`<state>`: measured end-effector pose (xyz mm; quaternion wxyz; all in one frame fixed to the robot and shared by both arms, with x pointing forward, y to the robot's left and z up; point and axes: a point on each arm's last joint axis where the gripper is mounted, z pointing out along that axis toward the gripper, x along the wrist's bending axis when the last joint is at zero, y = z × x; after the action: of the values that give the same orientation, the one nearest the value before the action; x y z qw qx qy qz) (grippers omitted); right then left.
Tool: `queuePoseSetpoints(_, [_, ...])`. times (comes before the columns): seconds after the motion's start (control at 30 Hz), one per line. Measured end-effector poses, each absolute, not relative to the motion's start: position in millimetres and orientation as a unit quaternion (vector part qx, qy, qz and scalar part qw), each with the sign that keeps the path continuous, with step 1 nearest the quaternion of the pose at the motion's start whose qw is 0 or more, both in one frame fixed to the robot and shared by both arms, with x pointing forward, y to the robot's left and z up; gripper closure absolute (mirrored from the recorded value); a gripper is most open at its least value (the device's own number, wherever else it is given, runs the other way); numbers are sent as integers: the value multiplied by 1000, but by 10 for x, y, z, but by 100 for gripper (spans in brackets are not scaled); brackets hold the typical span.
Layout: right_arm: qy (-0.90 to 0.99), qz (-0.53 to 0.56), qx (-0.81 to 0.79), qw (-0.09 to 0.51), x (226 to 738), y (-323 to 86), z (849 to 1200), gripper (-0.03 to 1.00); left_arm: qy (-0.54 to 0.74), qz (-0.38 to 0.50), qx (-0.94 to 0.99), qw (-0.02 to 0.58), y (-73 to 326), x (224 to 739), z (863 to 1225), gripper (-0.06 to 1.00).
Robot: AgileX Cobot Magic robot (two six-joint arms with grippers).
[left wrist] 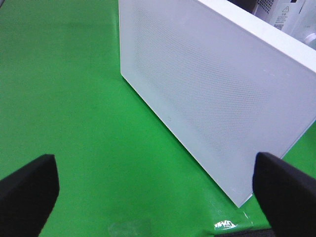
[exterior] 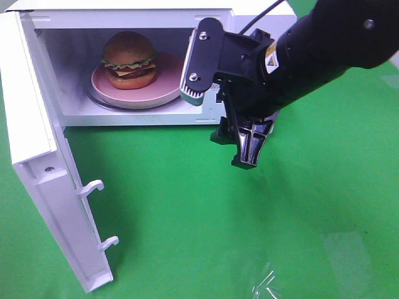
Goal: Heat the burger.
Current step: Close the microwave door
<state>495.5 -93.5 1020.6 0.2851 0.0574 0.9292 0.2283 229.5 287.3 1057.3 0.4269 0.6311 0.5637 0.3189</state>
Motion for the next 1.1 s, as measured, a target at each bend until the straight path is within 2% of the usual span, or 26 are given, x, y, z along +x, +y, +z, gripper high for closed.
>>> queuePoseSetpoints(0.37, [901,266,263,221,4586,-1250,10294,33,564,319,631,427,2873,2295,10573,-4])
queuePoseSetpoints(0.63, [890,218,363,169,4300,-1515,10330,24,564,319,631,427,2873,2295,10573,-4])
queuePoseSetpoints(1.1, [870,220,409,164,3996,-1784,10598,22,564,319,631,427,2873,2295,10573,-4])
